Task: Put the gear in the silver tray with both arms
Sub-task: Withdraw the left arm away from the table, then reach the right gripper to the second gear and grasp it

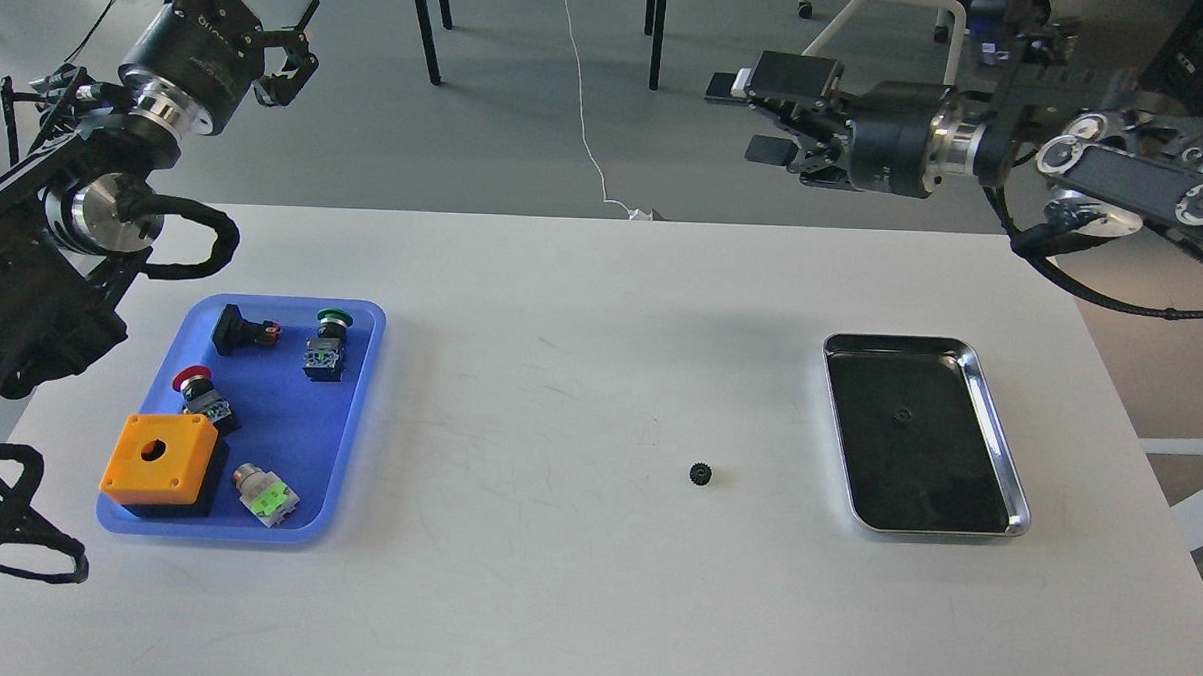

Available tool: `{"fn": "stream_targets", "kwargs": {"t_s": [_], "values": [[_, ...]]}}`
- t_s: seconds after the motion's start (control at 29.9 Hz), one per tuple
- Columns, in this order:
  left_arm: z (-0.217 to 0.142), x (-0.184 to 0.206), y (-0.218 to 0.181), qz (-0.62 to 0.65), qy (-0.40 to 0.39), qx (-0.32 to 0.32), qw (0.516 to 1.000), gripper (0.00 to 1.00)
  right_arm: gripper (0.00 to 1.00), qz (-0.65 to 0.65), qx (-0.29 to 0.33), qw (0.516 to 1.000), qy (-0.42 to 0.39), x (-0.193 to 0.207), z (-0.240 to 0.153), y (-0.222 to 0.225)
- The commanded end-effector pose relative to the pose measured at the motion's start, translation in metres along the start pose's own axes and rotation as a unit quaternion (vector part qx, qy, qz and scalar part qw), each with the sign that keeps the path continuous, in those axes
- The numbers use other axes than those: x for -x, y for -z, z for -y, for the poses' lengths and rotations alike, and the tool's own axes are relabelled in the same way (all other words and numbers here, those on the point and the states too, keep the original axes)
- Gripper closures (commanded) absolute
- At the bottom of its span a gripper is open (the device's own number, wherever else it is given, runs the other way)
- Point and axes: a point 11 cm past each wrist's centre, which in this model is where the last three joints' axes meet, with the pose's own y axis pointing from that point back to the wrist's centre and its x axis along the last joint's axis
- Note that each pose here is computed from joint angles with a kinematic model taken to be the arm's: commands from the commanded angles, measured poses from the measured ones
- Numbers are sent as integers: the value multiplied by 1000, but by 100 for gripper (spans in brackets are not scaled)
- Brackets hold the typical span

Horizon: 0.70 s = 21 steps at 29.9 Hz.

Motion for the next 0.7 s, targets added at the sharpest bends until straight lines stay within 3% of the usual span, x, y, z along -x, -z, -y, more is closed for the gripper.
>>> {"fn": "stream_targets", "kwargs": {"t_s": [0.0, 0.13, 0.43, 0.67], "values": [[-5, -10, -9, 6, -10, 2, 1000, 2, 1, -106, 41, 989, 99, 34, 43, 19], [-6, -14, -16, 8, -14, 8, 1000, 2, 1, -225, 85, 948, 209, 81, 71, 16], [-13, -27, -31, 22, -25, 14, 999, 2, 1, -296, 169, 894, 290, 97, 44, -35], [-18, -34, -36, 28, -33, 15, 999, 2, 5, -266, 150, 892, 333, 140, 42, -49]]}}
